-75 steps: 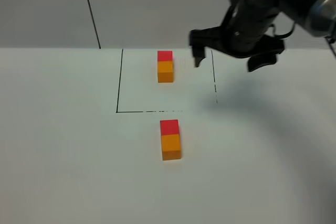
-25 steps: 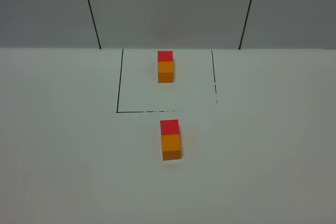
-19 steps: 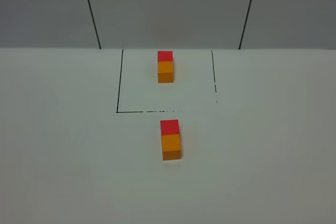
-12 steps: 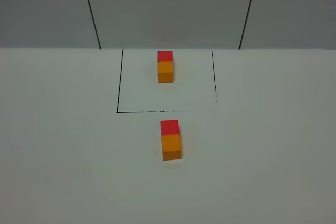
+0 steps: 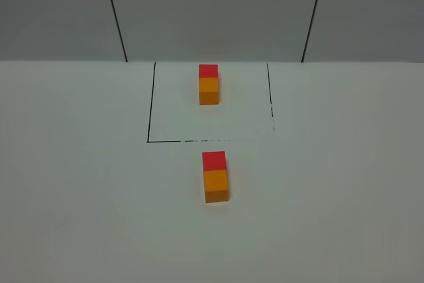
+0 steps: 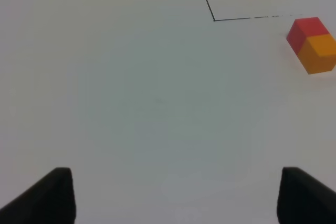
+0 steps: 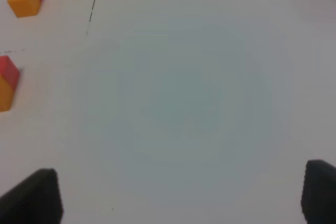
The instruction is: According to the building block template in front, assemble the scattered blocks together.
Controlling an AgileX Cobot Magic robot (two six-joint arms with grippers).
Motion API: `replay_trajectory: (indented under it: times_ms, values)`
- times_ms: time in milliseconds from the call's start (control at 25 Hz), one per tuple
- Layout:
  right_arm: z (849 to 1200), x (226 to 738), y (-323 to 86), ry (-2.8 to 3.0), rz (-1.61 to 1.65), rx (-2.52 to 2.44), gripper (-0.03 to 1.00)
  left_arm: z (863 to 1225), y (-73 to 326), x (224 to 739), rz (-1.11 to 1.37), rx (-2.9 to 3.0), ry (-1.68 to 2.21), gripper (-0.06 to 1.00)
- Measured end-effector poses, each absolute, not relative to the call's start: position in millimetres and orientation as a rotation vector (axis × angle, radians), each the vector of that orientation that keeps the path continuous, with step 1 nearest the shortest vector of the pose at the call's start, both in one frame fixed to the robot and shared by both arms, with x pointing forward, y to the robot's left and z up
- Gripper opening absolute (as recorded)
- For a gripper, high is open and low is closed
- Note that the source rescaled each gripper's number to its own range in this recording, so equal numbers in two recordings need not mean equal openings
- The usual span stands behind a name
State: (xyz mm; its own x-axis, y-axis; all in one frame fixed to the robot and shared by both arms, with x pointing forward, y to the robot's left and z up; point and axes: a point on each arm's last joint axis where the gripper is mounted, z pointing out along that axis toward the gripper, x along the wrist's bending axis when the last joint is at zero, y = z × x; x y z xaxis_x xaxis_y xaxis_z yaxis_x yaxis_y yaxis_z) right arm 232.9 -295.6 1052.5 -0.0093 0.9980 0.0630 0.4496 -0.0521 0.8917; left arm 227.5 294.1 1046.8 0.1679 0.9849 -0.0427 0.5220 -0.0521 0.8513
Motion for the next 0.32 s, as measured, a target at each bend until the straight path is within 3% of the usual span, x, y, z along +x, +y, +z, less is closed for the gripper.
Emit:
replay_trajectory:
  times_ms: [320]
  values:
    - [1052.5,232.9,-295.6,1.536,1.013,1.58,0.82,1046.8,294.1,227.5,0.766,1.682,1.453,0.71]
